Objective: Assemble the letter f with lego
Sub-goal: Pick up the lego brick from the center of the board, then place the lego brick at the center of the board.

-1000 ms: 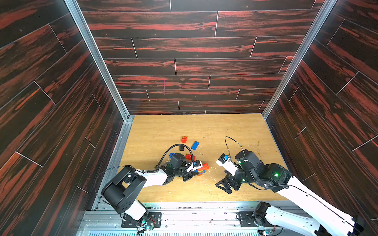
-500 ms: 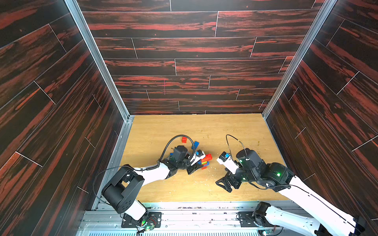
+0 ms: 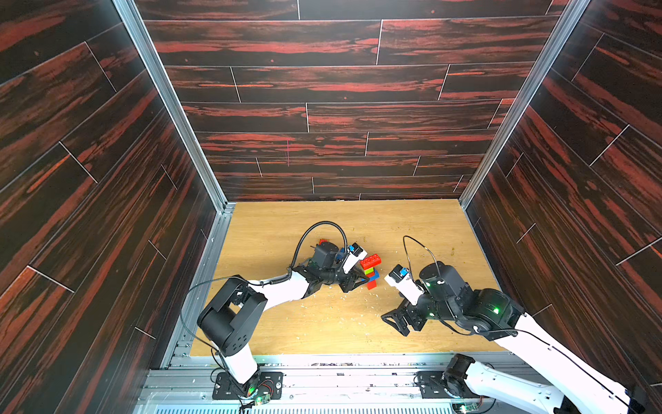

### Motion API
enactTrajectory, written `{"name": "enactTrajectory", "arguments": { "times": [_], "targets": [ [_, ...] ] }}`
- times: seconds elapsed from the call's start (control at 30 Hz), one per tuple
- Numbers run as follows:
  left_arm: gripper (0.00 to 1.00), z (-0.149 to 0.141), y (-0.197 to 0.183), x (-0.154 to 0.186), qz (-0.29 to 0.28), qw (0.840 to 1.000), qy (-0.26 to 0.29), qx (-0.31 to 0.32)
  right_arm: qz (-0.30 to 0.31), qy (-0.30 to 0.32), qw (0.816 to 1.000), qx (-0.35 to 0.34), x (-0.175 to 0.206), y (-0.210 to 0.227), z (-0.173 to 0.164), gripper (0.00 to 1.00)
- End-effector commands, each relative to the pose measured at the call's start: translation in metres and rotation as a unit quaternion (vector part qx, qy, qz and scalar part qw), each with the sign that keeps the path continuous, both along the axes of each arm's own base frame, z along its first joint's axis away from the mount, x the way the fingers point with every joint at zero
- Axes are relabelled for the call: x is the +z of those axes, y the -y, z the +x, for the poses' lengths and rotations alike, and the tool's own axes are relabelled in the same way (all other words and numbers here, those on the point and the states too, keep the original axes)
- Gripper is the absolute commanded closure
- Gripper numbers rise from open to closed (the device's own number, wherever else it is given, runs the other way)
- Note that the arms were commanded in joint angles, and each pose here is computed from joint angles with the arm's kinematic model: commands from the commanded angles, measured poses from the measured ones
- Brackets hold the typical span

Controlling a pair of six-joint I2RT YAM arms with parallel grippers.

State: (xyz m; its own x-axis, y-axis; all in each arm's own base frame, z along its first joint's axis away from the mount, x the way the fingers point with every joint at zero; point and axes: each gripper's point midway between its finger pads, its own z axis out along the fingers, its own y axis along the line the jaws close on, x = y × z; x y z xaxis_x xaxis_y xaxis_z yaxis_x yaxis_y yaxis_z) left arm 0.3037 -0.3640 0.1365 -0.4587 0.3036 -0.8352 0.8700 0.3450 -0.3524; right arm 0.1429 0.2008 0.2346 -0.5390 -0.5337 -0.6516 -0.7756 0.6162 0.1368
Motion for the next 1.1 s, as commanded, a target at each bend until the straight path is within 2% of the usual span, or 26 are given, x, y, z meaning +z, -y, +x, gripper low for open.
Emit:
{"name": "enactTrajectory", "arguments": {
  "times": [0.0, 0.43, 1.07],
  "targets": [
    [0.76, 0.000, 0.012, 0.020, -0.027, 0.999, -0.031, -0.009, 0.004, 0.019, 0.999, -0.026, 0.009, 0.007, 0.005, 0.02],
    [0.75, 0.017, 0.036, 0.006, -0.022, 0.991, -0.128, -0.012, 0.011, 0.067, 0.994, -0.090, 0.018, 0.018, 0.027, 0.02],
    [0.74, 0.075, 0.087, -0.028, -0.050, 0.972, -0.230, 0.019, 0.017, 0.058, 0.991, -0.123, 0.015, 0.016, 0.035, 0.02]
  ]
}}
